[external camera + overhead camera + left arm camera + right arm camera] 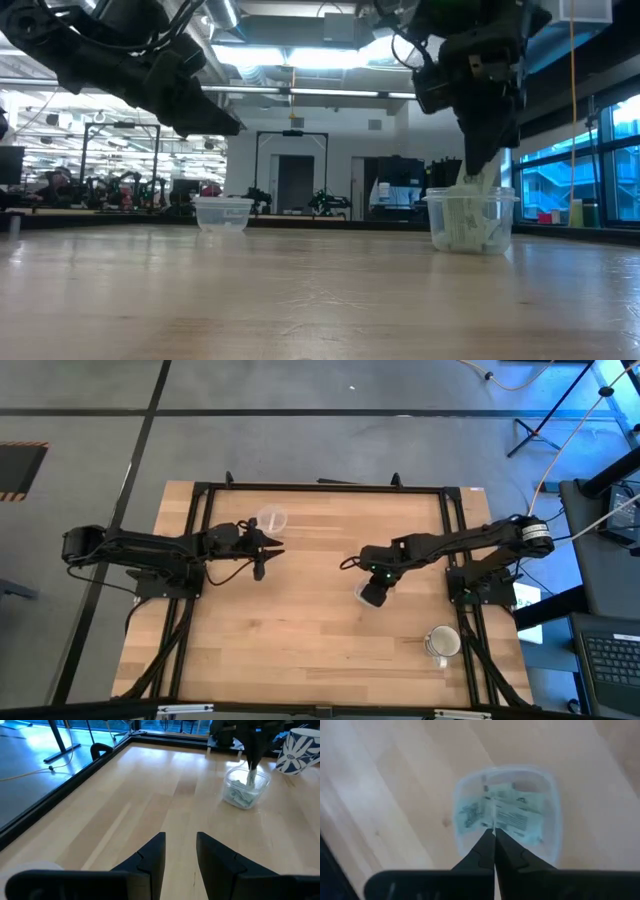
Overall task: Pick and place Stevia / Truvia into bins
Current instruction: Put the stevia packet into the bottom transparent container, then return to Home Position
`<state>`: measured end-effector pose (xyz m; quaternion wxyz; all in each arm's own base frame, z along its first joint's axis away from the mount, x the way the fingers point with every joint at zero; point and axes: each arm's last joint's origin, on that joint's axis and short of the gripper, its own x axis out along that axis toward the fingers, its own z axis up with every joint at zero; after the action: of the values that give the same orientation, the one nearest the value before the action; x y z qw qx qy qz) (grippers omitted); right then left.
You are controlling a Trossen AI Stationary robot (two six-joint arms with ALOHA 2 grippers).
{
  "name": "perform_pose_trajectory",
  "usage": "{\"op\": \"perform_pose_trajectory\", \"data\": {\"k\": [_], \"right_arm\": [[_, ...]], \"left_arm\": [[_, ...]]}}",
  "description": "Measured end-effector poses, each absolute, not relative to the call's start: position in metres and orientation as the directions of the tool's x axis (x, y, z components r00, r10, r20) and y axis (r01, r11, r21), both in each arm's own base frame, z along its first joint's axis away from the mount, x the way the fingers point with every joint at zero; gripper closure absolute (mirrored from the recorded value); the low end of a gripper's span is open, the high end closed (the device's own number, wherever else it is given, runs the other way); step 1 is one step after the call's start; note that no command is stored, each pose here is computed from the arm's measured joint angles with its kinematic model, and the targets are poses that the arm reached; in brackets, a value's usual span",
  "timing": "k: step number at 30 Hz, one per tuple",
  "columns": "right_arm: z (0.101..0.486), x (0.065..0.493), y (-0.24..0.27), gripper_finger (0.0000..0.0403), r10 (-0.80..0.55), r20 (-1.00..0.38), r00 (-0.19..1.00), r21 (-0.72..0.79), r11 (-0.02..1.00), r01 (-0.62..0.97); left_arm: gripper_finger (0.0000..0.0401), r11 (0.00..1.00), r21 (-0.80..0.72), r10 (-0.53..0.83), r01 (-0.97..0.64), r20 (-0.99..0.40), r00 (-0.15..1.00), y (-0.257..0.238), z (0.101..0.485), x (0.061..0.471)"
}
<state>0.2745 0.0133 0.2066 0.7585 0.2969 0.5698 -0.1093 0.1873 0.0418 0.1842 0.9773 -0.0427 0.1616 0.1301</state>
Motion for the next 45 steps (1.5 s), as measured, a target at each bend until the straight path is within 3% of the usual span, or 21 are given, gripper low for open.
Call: {"op": "perform_pose_trajectory", "data": {"k": [12, 20, 29, 36, 39, 45], "right_arm": [[0.188, 0.272, 0.013, 0.0397, 0.227, -0.903, 0.365, 0.394, 0.776, 0.492], [0.189, 0.275, 0.013, 0.0363, 0.226, -0.891, 0.394, 0.405, 0.789, 0.463], [0.191, 0.273, 0.01, 0.0295, 0.187, -0.9, 0.394, 0.375, 0.793, 0.48], [0.221, 0.253, -0.002, 0.0284, 0.197, -0.904, 0.379, 0.369, 0.806, 0.463], [0.239, 0.247, -0.01, 0.0284, 0.089, -0.876, 0.474, 0.338, 0.814, 0.473], [0.277, 0.231, -0.03, 0.0284, 0.021, -0.709, 0.705, 0.344, 0.883, 0.32]], "left_arm": [[0.0298, 0.962, -0.04, 0.242, -0.269, -0.327, 0.913, 0.042, 0.184, 0.187], [0.0297, 0.964, -0.022, 0.243, -0.265, -0.327, 0.913, 0.042, 0.184, 0.187], [0.0297, 0.965, -0.022, 0.241, -0.263, -0.327, 0.914, 0.042, 0.184, 0.187], [0.0298, 0.964, -0.069, 0.224, -0.257, -0.309, 0.924, 0.041, 0.187, 0.186], [0.0298, 0.961, -0.085, 0.231, -0.262, -0.271, 0.935, 0.041, 0.194, 0.183], [0.0299, 0.949, -0.09, 0.28, -0.301, -0.192, 0.94, 0.048, 0.211, 0.166]]}}
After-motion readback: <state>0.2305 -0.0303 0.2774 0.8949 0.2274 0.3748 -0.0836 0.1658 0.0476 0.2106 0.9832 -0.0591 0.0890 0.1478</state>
